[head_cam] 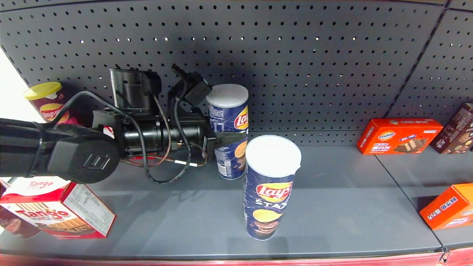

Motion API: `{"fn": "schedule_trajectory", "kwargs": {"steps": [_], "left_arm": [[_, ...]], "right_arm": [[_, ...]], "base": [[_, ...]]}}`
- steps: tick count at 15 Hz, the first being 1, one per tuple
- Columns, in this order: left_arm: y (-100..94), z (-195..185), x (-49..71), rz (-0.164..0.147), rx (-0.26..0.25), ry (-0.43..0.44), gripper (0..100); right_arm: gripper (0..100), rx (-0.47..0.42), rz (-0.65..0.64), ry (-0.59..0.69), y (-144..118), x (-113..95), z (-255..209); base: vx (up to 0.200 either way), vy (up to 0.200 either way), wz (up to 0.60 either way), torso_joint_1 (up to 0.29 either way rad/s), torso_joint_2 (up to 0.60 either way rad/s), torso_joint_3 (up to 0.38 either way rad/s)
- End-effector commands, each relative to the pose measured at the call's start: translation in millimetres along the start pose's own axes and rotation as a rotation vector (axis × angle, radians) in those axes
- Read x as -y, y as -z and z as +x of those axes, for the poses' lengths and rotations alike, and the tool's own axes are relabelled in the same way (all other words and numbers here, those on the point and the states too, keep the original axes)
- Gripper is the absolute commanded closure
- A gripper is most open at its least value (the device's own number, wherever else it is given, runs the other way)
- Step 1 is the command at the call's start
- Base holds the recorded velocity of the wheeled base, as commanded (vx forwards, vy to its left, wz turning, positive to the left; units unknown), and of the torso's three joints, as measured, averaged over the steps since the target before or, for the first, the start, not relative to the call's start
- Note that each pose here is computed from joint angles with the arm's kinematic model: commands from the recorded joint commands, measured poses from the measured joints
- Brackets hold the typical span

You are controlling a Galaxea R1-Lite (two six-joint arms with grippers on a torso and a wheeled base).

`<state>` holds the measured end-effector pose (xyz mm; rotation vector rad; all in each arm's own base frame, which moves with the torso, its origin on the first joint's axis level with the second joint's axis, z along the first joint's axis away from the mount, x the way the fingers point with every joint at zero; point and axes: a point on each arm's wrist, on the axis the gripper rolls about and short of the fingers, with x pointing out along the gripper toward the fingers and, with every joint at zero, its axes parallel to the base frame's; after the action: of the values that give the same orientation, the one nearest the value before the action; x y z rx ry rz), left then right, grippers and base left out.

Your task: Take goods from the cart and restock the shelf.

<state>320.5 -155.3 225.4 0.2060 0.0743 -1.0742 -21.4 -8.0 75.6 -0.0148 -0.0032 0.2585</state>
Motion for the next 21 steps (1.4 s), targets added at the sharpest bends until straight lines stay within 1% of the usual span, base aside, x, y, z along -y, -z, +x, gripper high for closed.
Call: {"fn": "schedule_trajectory", "kwargs": {"steps": [1, 2, 4, 9, 14, 15, 18, 19, 21], "left_arm": [[8.4, 17, -16.7, -0.007, -0.006, -0.007, 100], [7.6, 22, -21.5, -0.003, -0.001, -0.01, 100], [8.1, 28, -25.5, -0.007, -0.006, -0.005, 100], [19.9, 39, -26.7, -0.026, -0.029, 0.007, 100], [23.9, 42, -26.5, -0.029, -0.036, 0.01, 100], [23.7, 42, -26.1, -0.028, -0.034, 0.011, 0], [23.4, 36, -25.7, -0.022, -0.032, 0.002, 0], [18.7, 30, -22.6, -0.012, -0.019, -0.003, 0], [18.7, 21, -15.3, 0.001, -0.006, -0.01, 0]], "right_arm": [[0, 0.0, -0.002, -0.001, 0, 0, 0], [0, 0.0, 0.0, -0.001, 0, 0, 0], [0, 0.0, -0.002, -0.001, 0, 0, 0], [0, 0.0, 0.0, -0.001, 0, 0, 0], [0, 0.0, 0.0, -0.001, 0, 0, 0], [0, 0.0, -0.002, -0.001, 0, 0, 0], [0, 0.0, -0.002, -0.001, 0, 0, 0], [0, 0.0, 0.0, -0.001, 0, 0, 0], [0, 0.0, -0.002, -0.001, 0, 0, 0]], "base": [[0.0, 0.0, 0.0, 0.0, 0.0, 0.0], [0.0, 0.0, 0.0, 0.0, 0.0, 0.0], [0.0, 0.0, 0.0, 0.0, 0.0, 0.0], [0.0, 0.0, 0.0, 0.0, 0.0, 0.0], [0.0, 0.0, 0.0, 0.0, 0.0, 0.0], [0.0, 0.0, 0.0, 0.0, 0.0, 0.0], [0.0, 0.0, 0.0, 0.0, 0.0, 0.0], [0.0, 0.0, 0.0, 0.0, 0.0, 0.0], [0.0, 0.0, 0.0, 0.0, 0.0, 0.0]]}}
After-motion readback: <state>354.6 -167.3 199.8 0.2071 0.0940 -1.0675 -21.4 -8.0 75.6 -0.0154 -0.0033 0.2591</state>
